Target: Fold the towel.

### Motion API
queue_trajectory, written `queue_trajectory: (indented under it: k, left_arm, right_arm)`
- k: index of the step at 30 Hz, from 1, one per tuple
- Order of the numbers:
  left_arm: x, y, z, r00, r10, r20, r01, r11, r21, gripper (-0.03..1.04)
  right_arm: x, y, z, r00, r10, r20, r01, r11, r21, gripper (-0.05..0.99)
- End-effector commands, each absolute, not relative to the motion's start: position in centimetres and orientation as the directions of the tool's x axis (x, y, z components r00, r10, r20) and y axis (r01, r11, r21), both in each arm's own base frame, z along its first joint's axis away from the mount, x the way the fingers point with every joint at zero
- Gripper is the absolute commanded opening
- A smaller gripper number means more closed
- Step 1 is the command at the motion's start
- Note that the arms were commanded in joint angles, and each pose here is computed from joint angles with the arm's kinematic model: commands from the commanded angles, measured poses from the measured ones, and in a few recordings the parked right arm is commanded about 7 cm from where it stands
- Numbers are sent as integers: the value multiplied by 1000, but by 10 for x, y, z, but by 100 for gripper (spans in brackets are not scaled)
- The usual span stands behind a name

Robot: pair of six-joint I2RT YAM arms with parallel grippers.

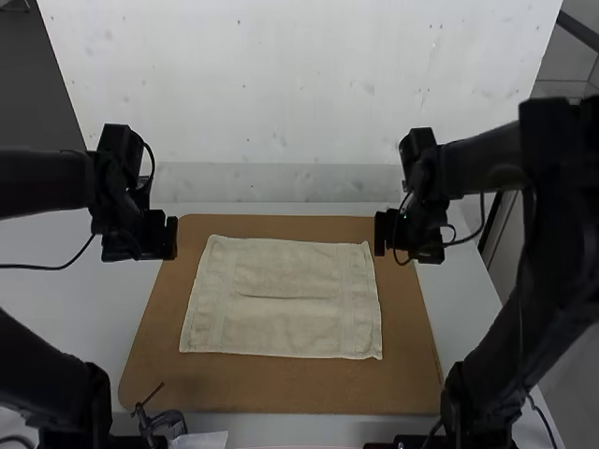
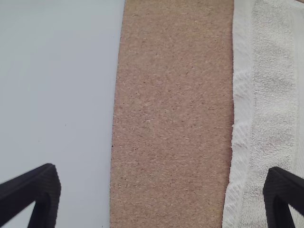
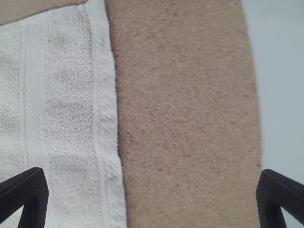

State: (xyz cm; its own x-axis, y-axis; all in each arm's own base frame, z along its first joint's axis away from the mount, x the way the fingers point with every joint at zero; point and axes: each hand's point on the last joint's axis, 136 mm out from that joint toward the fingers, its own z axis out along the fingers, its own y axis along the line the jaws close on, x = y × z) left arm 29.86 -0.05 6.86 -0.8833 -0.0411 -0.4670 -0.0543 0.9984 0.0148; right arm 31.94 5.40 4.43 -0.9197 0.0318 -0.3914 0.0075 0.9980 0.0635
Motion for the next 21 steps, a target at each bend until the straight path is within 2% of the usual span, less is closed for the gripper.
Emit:
queue_trajectory:
  k: [1,3,7,16,19,21]
  left_arm:
    - [318,5,73,-872,-63,-485,-92,995,35,95]
    - [324,1,73,-867,-54,-496,-82,996,34,95]
    - [331,-2,75,-863,-45,-503,-71,997,34,95]
    - [337,-8,73,-859,-31,-510,-51,998,25,96]
    - [340,-8,72,-860,-32,-509,-50,999,21,96]
    - [341,-9,70,-864,-32,-503,-48,999,19,96]
  right_arm:
    - [340,68,34,-923,-24,-383,-24,1000,-4,94]
    - [349,77,23,-931,-71,-359,-66,997,-26,90]
    - [375,82,7,-939,-69,-336,-60,998,-37,90]
    - [412,93,-21,-951,-5,-308,2,1000,-22,90]
    - [421,95,-27,-951,34,-307,39,999,-9,80]
    - [424,95,-31,-952,54,-301,58,998,-5,80]
